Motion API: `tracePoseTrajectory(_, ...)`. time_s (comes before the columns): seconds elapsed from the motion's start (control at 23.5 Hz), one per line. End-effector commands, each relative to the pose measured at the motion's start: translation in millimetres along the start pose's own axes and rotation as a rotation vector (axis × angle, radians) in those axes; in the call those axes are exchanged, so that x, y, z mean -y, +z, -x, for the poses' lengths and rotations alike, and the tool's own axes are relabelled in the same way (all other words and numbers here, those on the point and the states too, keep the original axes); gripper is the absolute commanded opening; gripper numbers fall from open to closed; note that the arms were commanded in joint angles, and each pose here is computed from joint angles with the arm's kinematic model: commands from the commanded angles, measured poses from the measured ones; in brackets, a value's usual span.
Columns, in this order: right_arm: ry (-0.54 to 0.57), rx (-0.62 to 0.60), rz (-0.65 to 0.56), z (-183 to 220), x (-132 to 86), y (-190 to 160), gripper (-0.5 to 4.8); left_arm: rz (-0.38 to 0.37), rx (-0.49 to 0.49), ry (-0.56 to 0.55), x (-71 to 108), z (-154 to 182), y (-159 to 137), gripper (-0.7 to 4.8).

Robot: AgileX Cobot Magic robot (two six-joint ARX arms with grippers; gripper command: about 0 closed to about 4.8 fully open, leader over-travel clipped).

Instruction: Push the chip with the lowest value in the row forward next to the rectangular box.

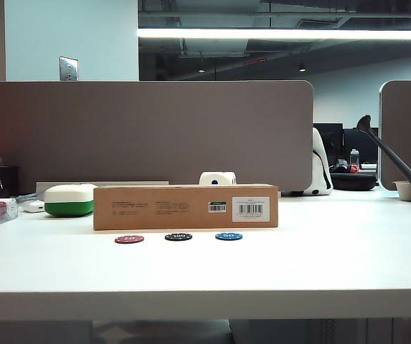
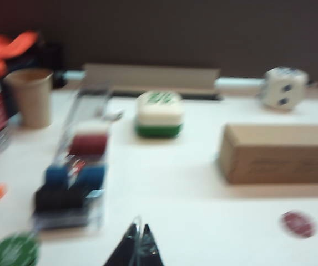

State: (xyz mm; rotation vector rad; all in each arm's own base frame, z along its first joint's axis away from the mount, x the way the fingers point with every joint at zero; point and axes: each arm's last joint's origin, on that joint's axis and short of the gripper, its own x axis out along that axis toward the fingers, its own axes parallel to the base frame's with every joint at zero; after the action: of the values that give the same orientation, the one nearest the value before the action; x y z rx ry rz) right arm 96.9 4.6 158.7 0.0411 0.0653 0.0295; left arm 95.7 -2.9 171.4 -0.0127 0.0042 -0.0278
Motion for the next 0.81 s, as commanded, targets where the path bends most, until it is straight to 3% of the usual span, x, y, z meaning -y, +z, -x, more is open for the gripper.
tracePoseTrajectory(0.04, 0.007, 0.013, -0.125, -0.3, -0.2, 0.2, -0.05, 0.001, 0.058, -0.089, 8.1, 3.2, 15.6, -0.05)
tracePoseTrajectory(0.3, 0.013, 0.031, -0.381, -0.2, -0.3, 2.2, -0.05, 0.005, 0.05, -0.278, 25.1, 6.9, 17.5, -0.05)
tracePoseTrajectory(0.51, 0.085, 0.073, -0.596, 0.2, -2.0, 8.1, -0.05, -0.033, -0.145, -0.438, 42.9, 3.6, 0.8, -0.05)
tracePoseTrajectory(0.81, 0.284, 0.003, -0.6, 1.2, -8.2, 8.1, -0.05, -0.087, -0.391, -0.43, 50.9, -13.8, -11.5, -0.05)
